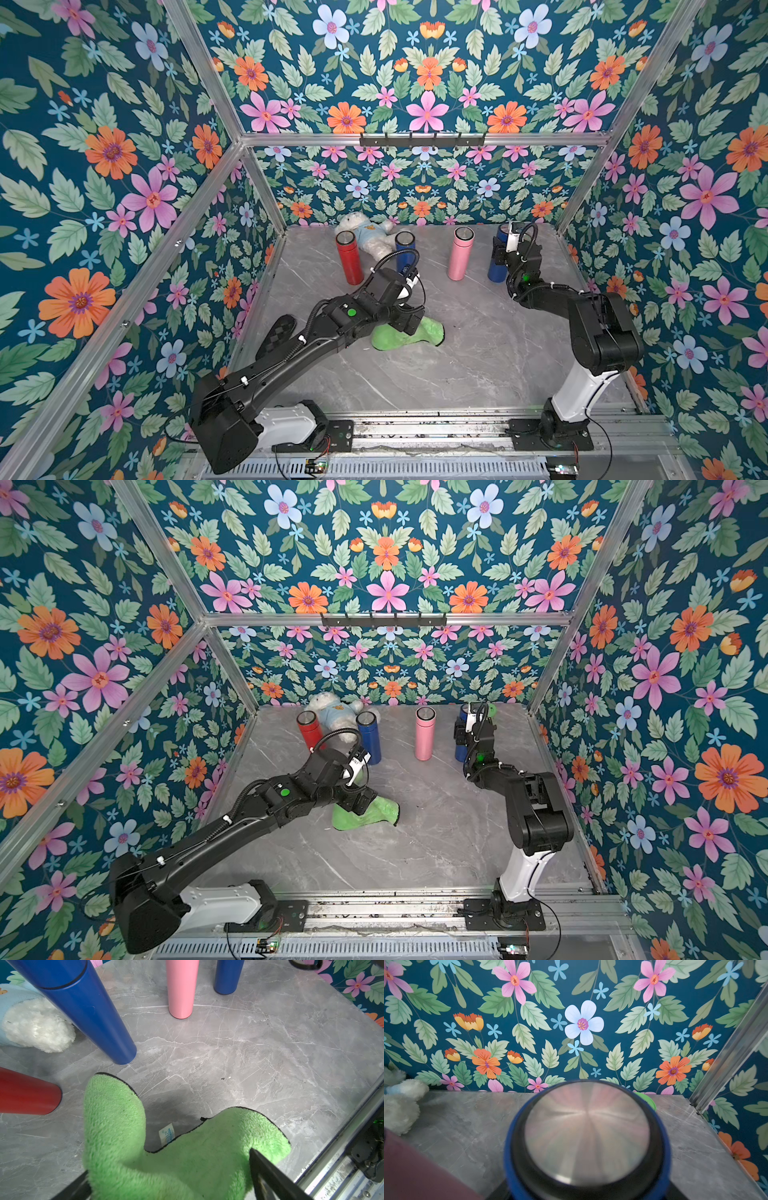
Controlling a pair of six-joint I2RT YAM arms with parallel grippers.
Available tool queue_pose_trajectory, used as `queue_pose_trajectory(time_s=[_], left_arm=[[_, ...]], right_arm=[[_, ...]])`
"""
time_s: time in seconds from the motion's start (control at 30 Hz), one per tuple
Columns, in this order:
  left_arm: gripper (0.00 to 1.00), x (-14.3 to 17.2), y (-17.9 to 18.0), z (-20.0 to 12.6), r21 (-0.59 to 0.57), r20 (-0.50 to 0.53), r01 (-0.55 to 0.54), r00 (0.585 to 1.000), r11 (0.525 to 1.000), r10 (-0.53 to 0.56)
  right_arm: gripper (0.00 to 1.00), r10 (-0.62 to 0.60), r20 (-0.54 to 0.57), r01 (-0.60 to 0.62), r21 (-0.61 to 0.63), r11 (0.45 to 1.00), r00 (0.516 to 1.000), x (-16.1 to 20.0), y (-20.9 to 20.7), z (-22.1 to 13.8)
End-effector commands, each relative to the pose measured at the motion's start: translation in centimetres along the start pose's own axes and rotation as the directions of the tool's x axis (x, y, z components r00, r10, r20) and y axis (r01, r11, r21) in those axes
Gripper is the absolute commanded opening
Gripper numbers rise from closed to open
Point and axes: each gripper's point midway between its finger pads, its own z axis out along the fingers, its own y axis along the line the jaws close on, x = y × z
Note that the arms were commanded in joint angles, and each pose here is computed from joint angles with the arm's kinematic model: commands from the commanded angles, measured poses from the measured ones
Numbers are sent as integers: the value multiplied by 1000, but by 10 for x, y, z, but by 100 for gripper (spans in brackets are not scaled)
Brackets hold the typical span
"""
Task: Wipe the surface of the thermos
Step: Place the thermos at the center of the board.
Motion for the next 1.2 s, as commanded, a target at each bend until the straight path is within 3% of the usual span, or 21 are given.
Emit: queue_pose_trajectory(time_s=[0.0,0.37,0.67,0.7,0.97,1.17], left_arm=[[99,-10,-1,-3,8,42,6,999,1000,-7],[99,-10,-1,-8,12,56,9,998,1000,-9],[99,-9,-6,-5,39,56,7,998,999,-10],[99,-9,-6,-4,39,57,9,998,999,-11],[99,-8,-7,-3,46,59,12,998,999,-15],[99,-5,-11,8,65,57,10,998,998,-14]], right_arm=[[41,-5,0,5,40,999,1000,7,-7,-1],[73,52,-70,-49,44,998,996,31,-9,-12],[86,69,-89,-67,23,997,994,28,-6,-18],[99,71,-86,-70,19,997,994,26,-6,-19],[99,59,-70,-58,13,998,996,16,-7,-34],[99,15,-11,-15,-1,1000,1000,-27,0,-75]])
